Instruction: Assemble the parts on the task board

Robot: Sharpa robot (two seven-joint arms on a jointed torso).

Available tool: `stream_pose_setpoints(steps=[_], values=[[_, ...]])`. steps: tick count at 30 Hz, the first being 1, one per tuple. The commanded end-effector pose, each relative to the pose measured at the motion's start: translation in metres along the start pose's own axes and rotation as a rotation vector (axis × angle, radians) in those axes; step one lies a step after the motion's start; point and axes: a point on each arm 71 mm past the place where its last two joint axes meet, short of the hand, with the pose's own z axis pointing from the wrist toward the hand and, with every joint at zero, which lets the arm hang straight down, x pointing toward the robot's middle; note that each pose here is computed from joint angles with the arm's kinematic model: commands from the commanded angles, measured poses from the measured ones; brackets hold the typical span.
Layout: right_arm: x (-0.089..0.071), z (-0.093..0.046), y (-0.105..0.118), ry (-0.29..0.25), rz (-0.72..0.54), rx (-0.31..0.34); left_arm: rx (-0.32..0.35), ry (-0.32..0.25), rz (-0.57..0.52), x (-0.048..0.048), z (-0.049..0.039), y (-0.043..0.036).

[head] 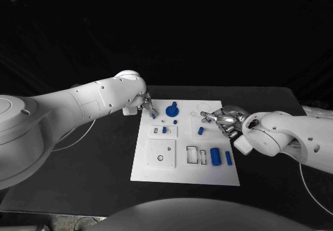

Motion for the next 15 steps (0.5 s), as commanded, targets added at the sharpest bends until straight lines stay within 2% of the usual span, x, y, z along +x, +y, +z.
stream_pose_setpoints(steps=[1,10,15], values=[[0.0015,0.0,0.0001,0.014,-0.005,0.0,0.008,0.017,0.0,0.0021,-0.0001,-0.0017],[0.0002,-0.0002,-0.0007,0.01,-0.005,0.002,0.014,0.0,-0.017,0.002,-0.0018,0.0032],[-0.0002,0.0002,-0.0008,0.008,-0.005,0.002,0.02,-0.011,-0.022,0.0003,-0.0067,0.0068]])
